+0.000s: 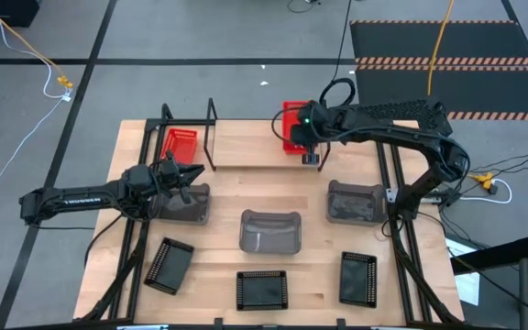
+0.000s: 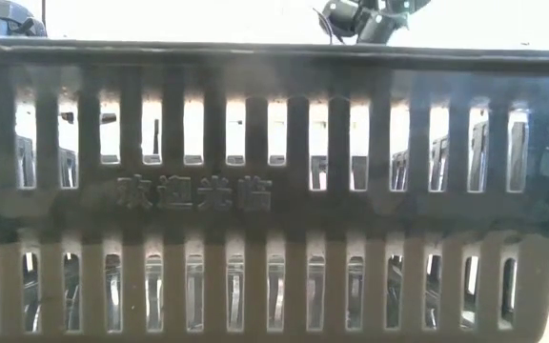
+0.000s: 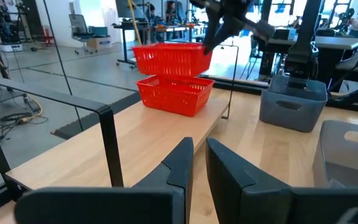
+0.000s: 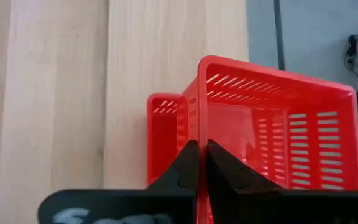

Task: Stack baskets on shelf by color
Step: Stack the right red bin on top of the other red bin on the shelf

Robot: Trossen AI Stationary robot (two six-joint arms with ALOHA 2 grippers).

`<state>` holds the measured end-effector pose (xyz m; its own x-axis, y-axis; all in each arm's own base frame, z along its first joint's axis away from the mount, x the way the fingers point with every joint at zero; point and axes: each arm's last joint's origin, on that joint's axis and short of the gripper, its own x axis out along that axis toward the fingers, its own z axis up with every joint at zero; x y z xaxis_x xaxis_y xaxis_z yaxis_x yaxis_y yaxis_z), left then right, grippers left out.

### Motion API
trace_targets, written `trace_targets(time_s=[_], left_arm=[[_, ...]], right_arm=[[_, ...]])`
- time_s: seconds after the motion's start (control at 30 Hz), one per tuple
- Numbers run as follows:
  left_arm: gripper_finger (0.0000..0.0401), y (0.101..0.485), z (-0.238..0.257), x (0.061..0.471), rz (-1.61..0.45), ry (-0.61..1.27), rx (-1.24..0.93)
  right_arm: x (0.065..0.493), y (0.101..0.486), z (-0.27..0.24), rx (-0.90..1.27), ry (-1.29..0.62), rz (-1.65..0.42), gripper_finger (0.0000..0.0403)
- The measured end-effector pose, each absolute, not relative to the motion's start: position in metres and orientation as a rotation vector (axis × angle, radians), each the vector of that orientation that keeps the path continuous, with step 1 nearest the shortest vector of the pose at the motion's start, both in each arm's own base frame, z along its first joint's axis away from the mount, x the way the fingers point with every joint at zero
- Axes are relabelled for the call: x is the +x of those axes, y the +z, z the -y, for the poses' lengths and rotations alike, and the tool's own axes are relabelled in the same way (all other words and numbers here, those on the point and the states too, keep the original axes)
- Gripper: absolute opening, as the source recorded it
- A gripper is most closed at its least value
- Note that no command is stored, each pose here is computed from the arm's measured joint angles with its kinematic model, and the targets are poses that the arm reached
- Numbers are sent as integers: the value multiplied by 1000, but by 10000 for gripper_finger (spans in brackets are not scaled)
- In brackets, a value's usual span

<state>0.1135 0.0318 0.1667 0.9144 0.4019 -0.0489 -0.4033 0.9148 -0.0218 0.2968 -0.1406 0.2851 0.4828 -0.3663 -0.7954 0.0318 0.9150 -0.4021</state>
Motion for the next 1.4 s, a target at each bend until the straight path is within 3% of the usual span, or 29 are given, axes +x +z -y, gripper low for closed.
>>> trace_targets(time_s=[0.4,1.4], left_arm=[[47,167,-32,114,-43,415,-33],[47,167,-32,114,-43,415,-35]], right_arm=[[293,247,140,-323,-264,-1044,3],[291,240,134,-190,-203,-1027,30]])
